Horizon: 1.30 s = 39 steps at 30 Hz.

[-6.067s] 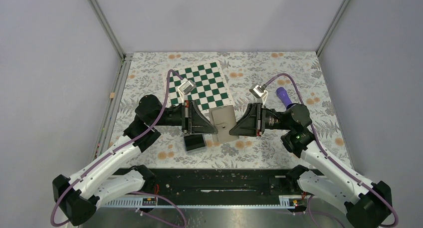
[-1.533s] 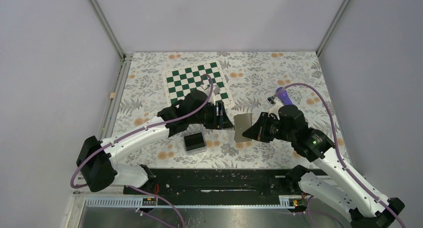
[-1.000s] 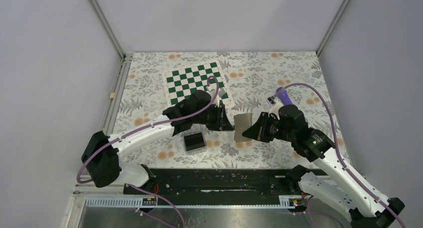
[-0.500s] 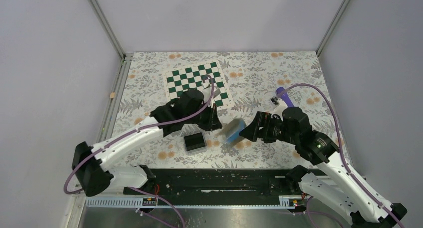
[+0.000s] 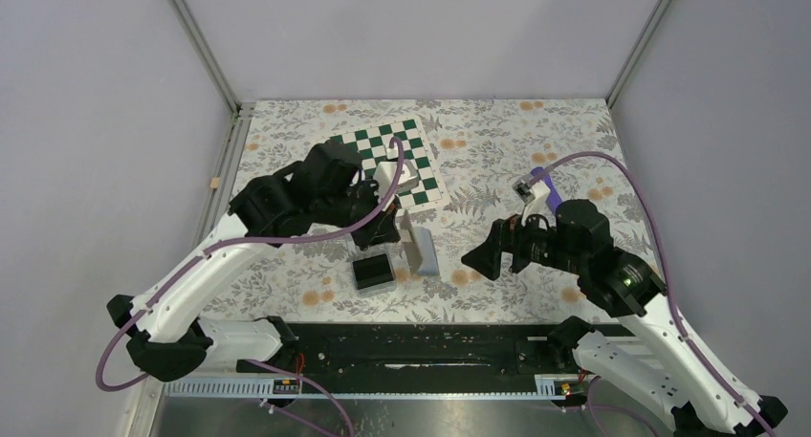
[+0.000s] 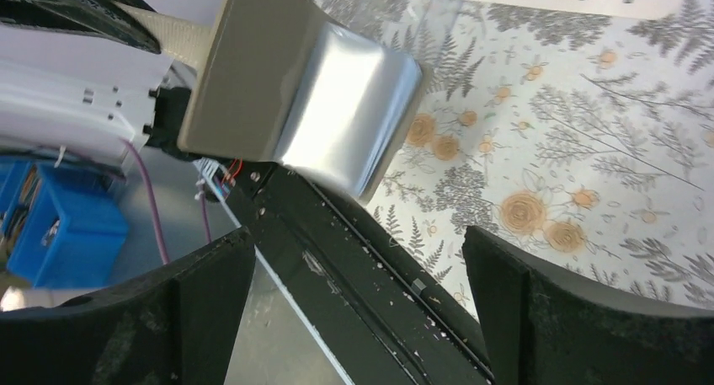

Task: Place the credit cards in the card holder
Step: Open the card holder.

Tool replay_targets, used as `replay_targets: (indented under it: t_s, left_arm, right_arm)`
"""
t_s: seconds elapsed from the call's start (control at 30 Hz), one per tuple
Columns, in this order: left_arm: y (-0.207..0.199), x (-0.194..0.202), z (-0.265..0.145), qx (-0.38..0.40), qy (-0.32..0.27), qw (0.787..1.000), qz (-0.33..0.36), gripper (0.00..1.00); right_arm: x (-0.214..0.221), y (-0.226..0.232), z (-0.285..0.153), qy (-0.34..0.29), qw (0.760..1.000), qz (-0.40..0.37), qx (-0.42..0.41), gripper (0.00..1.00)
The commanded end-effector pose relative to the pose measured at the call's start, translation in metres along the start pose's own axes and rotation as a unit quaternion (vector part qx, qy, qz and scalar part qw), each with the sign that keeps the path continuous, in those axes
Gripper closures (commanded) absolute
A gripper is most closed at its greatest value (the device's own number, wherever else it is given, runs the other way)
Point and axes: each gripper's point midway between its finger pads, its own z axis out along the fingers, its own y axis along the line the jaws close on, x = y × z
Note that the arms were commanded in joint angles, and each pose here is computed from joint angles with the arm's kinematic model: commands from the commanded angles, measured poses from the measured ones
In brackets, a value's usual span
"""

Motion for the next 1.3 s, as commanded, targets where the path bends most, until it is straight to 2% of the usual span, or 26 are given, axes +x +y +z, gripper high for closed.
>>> replay_targets:
  t_s: [0.0,0.2,0.33,0.5,0.67,0.8,1.0,1.27]
  left_arm:
    - [-0.028,0.003,-0.017,0.079,0.041,0.996,0.020,1.00]
    - [-0.059,0.004,-0.017,0.174,0.069,0.982,-0.014,1.00]
    - [-0.066,0.002,-0.018,0.190,0.067,0.979,-0.009,1.00]
    - [-0.074,-0.005,-0.028,0.208,0.046,0.977,0.015,1.00]
    - [-0.082,-0.006,-0.035,0.225,0.036,0.973,0.018,1.00]
    - [-0.081,-0.006,-0.039,0.216,0.031,0.976,0.024,1.00]
    - [-0.077,-0.009,-0.052,0.193,-0.002,0.978,0.078,1.00]
    - [-0.082,-0.009,-0.069,0.197,-0.040,0.968,0.150,1.00]
  right_arm:
    - [-0.016,0.039,0.004,0.000,0.993,-0.061,-0.105,0.01]
    - [-0.028,0.062,0.006,-0.005,0.983,-0.094,-0.159,0.01]
    - [-0.027,0.078,0.010,0.000,0.975,-0.107,-0.195,0.00]
    - [-0.018,0.088,0.023,0.019,0.971,-0.131,-0.201,0.00]
    - [-0.024,0.096,0.030,0.001,0.965,-0.151,-0.216,0.01]
    - [-0.031,0.108,0.028,-0.029,0.952,-0.177,-0.249,0.00]
    - [-0.035,0.108,0.020,-0.094,0.923,-0.258,-0.268,0.01]
    - [-0.028,0.112,0.019,-0.092,0.888,-0.339,-0.298,0.01]
